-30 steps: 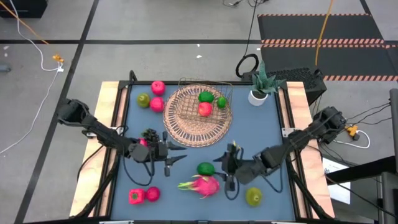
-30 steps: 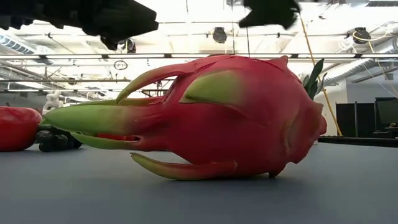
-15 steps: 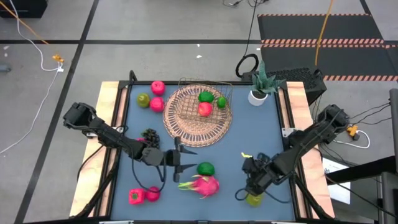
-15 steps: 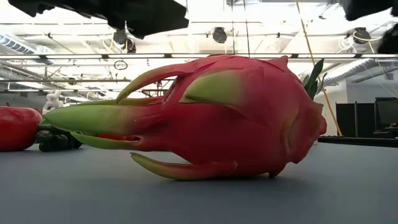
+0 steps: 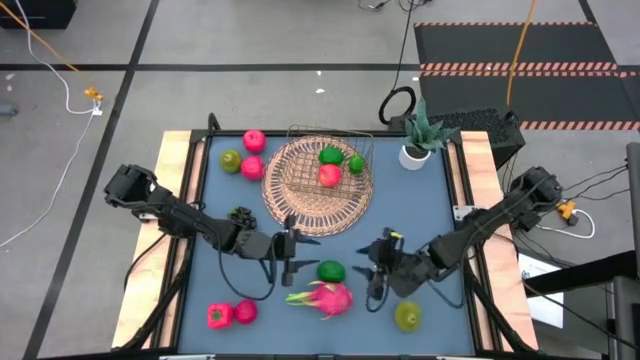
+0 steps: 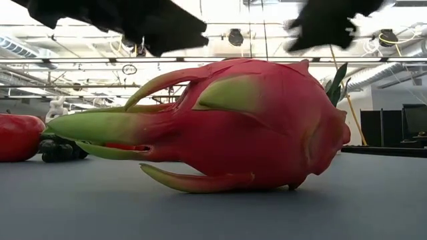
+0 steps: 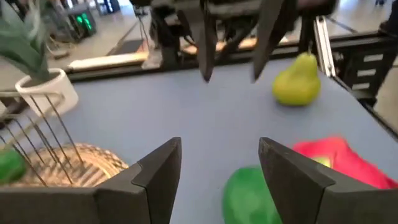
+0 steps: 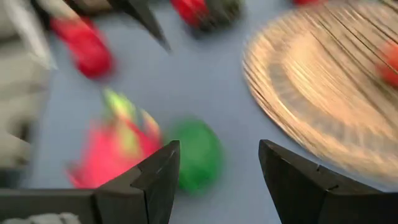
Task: Build produce basket
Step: Put the lime into the gold wire basket
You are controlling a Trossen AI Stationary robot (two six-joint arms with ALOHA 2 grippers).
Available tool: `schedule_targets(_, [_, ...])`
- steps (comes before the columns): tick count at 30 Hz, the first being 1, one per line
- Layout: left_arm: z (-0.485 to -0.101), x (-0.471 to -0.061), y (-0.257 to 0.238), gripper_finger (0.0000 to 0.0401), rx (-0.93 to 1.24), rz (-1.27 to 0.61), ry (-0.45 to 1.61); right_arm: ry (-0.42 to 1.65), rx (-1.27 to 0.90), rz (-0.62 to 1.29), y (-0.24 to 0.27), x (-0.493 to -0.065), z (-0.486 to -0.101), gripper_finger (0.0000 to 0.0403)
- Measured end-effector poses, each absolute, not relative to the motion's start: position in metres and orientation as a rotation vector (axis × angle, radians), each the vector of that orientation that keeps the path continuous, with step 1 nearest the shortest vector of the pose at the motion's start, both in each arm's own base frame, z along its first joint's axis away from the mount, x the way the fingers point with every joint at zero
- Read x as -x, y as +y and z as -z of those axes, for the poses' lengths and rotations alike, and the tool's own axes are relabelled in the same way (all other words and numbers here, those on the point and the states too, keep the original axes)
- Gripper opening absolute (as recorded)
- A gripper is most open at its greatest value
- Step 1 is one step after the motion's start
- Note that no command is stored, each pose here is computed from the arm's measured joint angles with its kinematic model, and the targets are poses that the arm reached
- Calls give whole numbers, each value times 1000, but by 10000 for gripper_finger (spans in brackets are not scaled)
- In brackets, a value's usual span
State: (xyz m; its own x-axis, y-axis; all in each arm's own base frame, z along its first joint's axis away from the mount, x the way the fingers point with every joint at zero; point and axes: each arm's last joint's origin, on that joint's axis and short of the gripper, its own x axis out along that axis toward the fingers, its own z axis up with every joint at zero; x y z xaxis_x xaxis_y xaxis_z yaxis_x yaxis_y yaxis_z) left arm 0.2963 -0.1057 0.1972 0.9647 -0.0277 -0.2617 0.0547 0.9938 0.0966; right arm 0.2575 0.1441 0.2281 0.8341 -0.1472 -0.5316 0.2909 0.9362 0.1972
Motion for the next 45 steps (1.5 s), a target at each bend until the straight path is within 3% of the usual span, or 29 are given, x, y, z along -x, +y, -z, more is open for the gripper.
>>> schedule_targets(4, [-181, -294, -106, 218, -118, 39, 390, 455, -229, 111, 130, -267, -211, 212])
schedule_targets(9, [-170, -288, -103, 219, -86, -9, 523, 419, -174, 106, 105, -266, -189, 212])
schedule_targets(13, [-170, -286, -107, 219, -82, -3, 521, 466, -172, 32, 99, -272, -174, 218])
schedule_targets(26, [-174, -288, -108, 219, -92, 1, 478, 534, -114, -43, 100, -301, -157, 301])
schedule_targets(45, [-173, -291, -98, 219, -83, -43, 486, 592, -181, -92, 91, -319, -122, 303])
